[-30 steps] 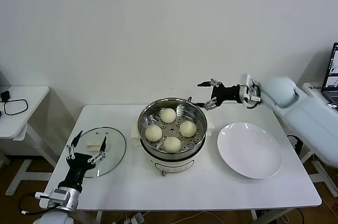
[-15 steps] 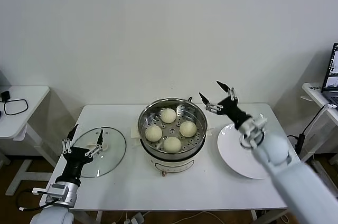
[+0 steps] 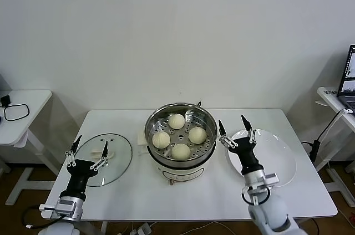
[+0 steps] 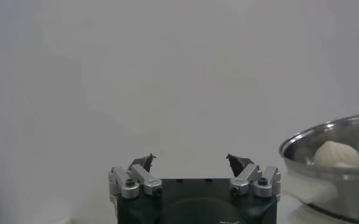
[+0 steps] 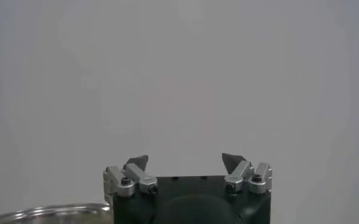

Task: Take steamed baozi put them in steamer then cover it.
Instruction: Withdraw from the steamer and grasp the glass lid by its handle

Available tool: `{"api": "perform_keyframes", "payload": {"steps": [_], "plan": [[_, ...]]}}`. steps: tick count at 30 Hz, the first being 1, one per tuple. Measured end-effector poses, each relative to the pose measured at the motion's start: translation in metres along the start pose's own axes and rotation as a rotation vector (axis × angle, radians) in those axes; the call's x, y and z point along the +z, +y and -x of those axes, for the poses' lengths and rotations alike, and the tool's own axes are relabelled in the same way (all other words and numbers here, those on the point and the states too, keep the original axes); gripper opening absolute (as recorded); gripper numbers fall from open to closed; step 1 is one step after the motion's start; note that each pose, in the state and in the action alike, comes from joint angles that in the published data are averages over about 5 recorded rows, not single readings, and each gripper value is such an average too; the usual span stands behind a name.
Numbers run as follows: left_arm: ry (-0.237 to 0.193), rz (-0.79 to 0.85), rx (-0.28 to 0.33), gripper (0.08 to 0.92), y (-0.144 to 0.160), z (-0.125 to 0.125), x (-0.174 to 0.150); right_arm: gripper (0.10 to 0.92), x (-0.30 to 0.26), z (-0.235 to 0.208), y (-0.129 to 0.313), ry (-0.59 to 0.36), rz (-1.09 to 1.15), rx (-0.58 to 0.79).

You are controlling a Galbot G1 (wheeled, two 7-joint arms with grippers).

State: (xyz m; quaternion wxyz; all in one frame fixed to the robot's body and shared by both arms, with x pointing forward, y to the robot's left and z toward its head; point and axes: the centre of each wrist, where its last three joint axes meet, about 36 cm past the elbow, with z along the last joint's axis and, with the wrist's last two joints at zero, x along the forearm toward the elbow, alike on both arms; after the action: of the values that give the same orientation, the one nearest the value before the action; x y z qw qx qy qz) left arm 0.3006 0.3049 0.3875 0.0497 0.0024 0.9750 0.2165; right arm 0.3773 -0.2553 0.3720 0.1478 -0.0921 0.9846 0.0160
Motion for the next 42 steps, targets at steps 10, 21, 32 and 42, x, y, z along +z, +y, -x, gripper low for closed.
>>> {"api": "perform_keyframes", "payload": {"steps": [10, 21, 32, 42], "plan": [[-0.015, 0.468, 0.014, 0.823, 0.007, -0.012, 0.052, 0.823, 0.008, -0.026, 0.020, -0.005, 0.020, 0.076], [0.014, 0.898, 0.149, 0.823, 0.023, -0.021, 0.113, 0.823, 0.006, -0.037, 0.028, -0.006, 0.026, 0.110], [0.034, 1.071, 0.227, 0.823, 0.031, -0.006, 0.145, 0.823, 0.006, -0.042, 0.032, 0.005, 0.020, 0.111], [0.039, 1.119, 0.215, 0.823, 0.033, 0.021, 0.148, 0.823, 0.006, -0.044, 0.035, 0.009, 0.012, 0.109]]}}
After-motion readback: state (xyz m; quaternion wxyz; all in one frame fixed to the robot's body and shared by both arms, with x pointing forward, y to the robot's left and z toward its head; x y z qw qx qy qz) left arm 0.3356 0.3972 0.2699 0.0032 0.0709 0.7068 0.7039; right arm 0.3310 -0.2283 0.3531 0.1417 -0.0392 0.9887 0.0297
